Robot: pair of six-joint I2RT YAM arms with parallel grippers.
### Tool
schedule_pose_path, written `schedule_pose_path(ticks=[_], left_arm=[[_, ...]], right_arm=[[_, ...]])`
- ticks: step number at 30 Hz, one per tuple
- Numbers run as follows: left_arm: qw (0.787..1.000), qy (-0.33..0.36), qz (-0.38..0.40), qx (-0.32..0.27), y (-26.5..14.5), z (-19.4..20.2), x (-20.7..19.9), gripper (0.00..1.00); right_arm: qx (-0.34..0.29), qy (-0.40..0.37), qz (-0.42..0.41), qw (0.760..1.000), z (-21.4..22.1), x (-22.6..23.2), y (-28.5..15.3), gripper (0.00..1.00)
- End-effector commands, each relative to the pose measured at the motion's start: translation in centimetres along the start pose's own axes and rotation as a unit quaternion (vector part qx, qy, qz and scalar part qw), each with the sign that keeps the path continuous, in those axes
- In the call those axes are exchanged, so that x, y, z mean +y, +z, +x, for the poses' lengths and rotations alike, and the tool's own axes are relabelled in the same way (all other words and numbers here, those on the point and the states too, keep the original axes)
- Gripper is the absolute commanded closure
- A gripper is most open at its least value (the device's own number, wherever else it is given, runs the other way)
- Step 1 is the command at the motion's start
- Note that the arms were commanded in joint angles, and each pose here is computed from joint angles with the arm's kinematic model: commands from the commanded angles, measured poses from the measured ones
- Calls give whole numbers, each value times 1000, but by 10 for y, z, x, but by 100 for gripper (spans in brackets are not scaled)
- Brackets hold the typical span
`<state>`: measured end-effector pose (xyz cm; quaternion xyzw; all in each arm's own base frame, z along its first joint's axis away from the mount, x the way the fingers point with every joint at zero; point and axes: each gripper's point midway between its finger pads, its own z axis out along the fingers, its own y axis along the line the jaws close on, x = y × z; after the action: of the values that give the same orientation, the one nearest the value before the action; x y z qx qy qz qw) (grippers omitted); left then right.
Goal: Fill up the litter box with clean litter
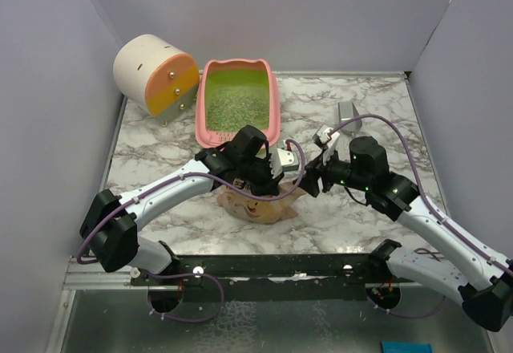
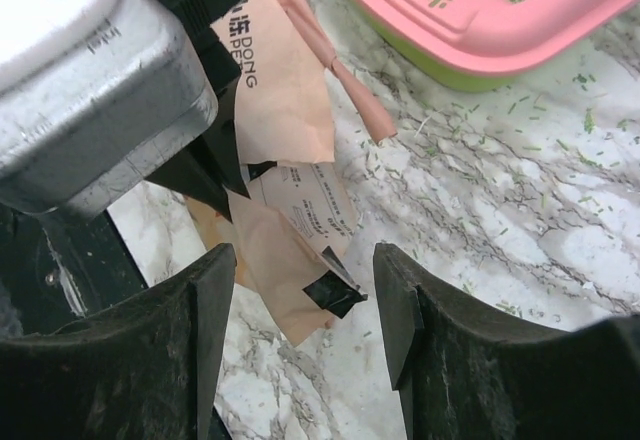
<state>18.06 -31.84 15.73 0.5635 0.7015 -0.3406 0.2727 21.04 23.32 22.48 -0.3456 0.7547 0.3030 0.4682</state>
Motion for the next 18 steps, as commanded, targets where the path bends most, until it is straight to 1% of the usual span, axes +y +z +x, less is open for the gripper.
schedule_pose_path(ticks=[1, 5, 9, 12, 18], left_arm=[[996, 34, 19, -80, -14, -47, -12, 100], [995, 28, 18, -93, -17, -54, -11, 100], [994, 24, 17, -106, -20, -62, -8, 100], [993, 24, 25, -110, -20, -67, -10, 100], [993, 20, 28, -115, -19, -67, -11, 100]], right_arm=[[17, -6, -44, 999, 16, 14, 2, 42], [32, 12, -66, 997, 28, 23, 6, 43], [32, 15, -79, 996, 29, 29, 8, 43], [45, 17, -77, 996, 35, 27, 15, 43], [45, 18, -70, 996, 34, 21, 31, 43]])
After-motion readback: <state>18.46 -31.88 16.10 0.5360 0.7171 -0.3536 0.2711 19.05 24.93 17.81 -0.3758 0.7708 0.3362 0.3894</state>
